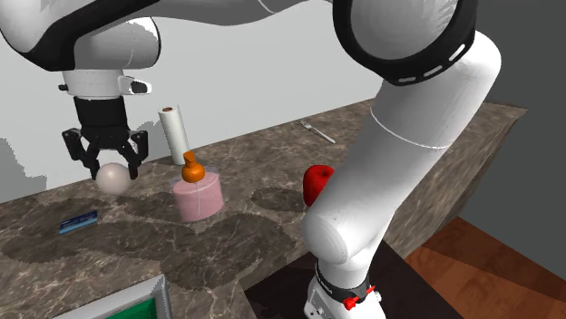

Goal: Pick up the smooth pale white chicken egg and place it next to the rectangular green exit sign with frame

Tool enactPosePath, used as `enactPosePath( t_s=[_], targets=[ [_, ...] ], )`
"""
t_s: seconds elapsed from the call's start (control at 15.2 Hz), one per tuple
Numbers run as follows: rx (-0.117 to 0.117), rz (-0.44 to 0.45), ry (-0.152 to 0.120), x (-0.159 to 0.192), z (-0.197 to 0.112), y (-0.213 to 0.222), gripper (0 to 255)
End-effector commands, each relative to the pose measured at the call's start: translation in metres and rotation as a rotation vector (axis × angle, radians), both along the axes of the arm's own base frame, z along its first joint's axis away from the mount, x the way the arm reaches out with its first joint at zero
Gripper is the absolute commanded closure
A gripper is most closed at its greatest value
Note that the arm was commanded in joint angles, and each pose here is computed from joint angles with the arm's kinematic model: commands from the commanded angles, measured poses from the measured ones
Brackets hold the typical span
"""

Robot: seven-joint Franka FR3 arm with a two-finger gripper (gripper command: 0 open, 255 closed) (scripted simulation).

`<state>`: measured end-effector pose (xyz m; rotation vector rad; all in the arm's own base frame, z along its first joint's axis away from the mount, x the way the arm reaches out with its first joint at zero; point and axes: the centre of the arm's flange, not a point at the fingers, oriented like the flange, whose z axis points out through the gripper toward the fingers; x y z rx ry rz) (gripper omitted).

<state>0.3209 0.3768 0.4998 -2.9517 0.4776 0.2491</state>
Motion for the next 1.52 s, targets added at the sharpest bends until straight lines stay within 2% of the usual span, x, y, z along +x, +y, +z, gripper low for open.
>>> enactPosePath(
  t_s=[0.0,1.06,1.45],
  targets=[
    [0.001,-0.002,0.001,-0.005,-0.001,0.026,255],
    [0.001,-0.002,0.001,-0.068,-0.001,0.228,255],
    [0.001,-0.002,0.001,-0.070,-0.027,0.237,255]
  ],
)
